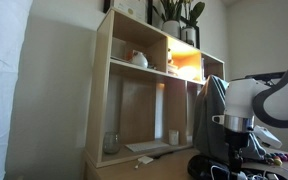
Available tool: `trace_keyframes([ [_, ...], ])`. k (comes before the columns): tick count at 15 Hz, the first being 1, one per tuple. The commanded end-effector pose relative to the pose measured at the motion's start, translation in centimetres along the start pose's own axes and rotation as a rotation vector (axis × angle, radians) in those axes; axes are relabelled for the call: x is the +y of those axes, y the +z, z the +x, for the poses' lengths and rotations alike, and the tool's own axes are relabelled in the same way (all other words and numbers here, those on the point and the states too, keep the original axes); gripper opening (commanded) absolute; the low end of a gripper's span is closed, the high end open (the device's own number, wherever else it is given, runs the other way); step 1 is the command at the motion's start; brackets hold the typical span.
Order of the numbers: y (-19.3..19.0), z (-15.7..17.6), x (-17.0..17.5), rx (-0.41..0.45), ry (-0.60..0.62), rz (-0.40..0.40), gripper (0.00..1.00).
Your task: Put the charger head in the black bag
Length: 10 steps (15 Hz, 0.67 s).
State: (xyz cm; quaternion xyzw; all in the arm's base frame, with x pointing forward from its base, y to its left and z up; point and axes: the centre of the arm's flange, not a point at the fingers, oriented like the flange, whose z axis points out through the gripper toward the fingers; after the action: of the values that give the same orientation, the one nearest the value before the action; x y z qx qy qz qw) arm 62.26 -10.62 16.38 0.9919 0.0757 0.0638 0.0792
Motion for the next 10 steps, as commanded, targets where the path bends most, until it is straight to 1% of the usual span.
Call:
trace_keyframes([
  [1, -1.0, -1.6, -0.1, 0.03, -0.01, 0.003, 0.27],
  [2, 0.0, -0.3, 0.0, 0.013, 0.001, -0.001, 0.27],
  [3, 0.0, -0.3, 0.0, 0.014, 0.001, -0.001, 0.52],
  [10, 0.0, -0.3, 0.0, 0.014, 0.001, -0.001, 0.52],
])
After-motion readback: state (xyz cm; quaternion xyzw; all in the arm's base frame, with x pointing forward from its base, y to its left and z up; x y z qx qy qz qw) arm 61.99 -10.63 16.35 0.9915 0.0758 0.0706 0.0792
